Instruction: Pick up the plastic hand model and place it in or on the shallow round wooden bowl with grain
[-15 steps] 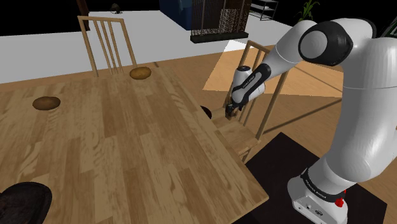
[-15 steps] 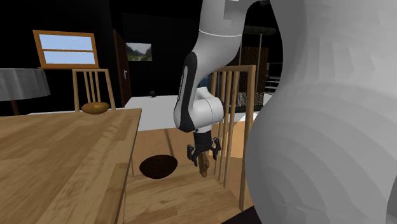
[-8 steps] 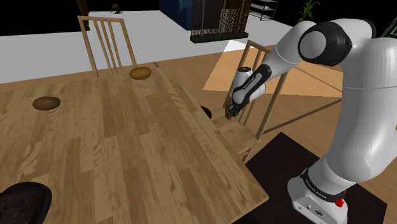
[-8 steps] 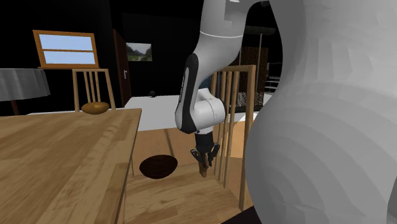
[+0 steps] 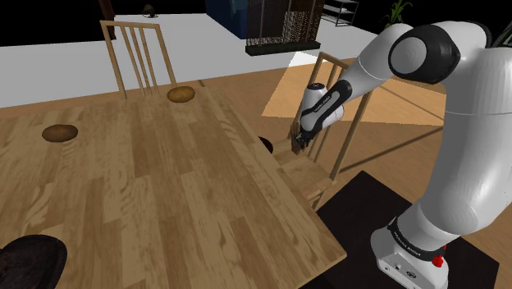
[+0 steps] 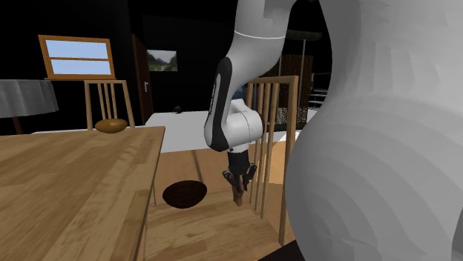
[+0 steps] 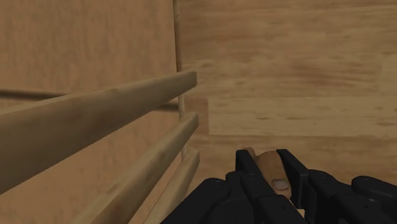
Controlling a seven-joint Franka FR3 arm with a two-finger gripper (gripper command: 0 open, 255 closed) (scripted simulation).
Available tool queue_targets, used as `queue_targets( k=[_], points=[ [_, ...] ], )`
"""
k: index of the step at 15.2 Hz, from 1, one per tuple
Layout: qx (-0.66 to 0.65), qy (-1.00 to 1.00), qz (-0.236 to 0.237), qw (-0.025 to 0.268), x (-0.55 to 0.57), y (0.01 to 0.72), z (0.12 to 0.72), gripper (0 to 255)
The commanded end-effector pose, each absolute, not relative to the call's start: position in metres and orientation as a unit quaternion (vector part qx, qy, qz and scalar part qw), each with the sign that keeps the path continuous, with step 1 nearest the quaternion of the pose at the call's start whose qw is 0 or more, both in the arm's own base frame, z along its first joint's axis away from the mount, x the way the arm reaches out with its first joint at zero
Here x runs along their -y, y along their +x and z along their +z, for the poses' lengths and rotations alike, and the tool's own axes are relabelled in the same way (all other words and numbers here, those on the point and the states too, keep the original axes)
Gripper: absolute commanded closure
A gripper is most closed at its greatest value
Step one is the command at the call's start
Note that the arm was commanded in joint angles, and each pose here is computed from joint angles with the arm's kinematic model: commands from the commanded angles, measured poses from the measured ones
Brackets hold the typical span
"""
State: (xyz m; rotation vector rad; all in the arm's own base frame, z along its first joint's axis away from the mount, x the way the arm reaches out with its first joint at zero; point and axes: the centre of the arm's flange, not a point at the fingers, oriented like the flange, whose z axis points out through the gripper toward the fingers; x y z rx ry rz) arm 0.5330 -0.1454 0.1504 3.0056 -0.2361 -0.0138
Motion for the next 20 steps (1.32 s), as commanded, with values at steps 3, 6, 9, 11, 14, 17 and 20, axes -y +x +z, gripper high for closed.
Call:
queue_targets(
  k=[3, 6, 9, 11, 14, 17, 20],
  points=[
    [0.078, 0.995, -0.004, 0.063, 0.145, 0.533, 0.171, 255],
    [0.078, 0.995, -0.004, 0.063, 0.145, 0.533, 0.187, 255],
    [0.078, 0.995, -0.004, 0.063, 0.145, 0.533, 0.203, 255],
    [0.078, 0.995, -0.004, 0.063, 0.145, 0.533, 0.213, 255],
    [0.078, 0.995, -0.004, 0.063, 0.145, 0.533, 0.229, 255],
    [0.078, 0.995, -0.004, 0.063, 0.145, 0.533, 0.245, 255],
    [0.078, 0.995, -0.004, 0.063, 0.145, 0.533, 0.261, 255]
  ],
)
